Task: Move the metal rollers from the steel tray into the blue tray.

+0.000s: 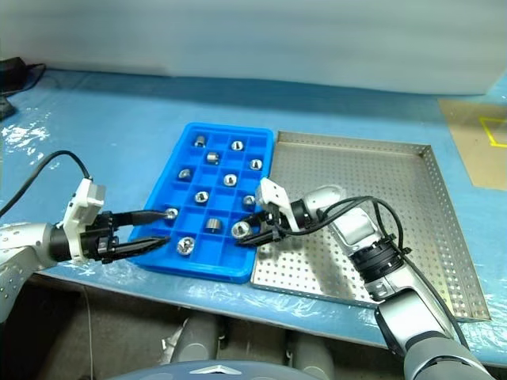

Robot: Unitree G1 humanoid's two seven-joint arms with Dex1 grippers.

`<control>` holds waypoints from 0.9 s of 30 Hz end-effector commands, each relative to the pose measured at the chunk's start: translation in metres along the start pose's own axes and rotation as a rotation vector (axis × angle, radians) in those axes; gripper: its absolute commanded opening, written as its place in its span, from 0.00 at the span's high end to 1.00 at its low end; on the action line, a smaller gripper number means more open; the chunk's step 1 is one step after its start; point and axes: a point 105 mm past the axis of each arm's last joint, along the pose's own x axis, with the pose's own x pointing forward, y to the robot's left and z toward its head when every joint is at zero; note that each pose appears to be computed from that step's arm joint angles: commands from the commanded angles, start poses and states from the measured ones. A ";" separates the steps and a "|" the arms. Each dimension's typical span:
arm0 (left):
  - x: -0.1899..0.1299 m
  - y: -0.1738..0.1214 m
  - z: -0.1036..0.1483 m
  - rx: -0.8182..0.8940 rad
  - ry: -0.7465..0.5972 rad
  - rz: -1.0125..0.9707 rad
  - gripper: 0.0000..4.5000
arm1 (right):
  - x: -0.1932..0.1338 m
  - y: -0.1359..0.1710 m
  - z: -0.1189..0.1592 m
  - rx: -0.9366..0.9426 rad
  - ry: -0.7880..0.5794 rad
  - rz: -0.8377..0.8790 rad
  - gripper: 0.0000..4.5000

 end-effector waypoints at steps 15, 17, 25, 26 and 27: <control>0.009 0.002 0.007 0.015 -0.010 -0.031 0.26 | 0.007 0.006 0.007 0.036 -0.044 0.044 0.06; 0.011 0.004 0.009 0.021 -0.013 -0.037 0.26 | 0.004 0.001 0.007 0.017 -0.043 0.009 0.06; 0.024 0.036 0.036 0.087 -0.093 -0.033 0.26 | -0.036 -0.021 0.023 0.018 -0.128 -0.218 0.06; 0.027 0.042 0.039 0.101 -0.098 -0.035 0.26 | -0.046 -0.023 0.023 0.035 -0.137 -0.258 0.06; 0.032 0.049 0.041 0.112 -0.107 -0.028 0.26 | -0.055 -0.024 0.020 0.054 -0.135 -0.302 0.06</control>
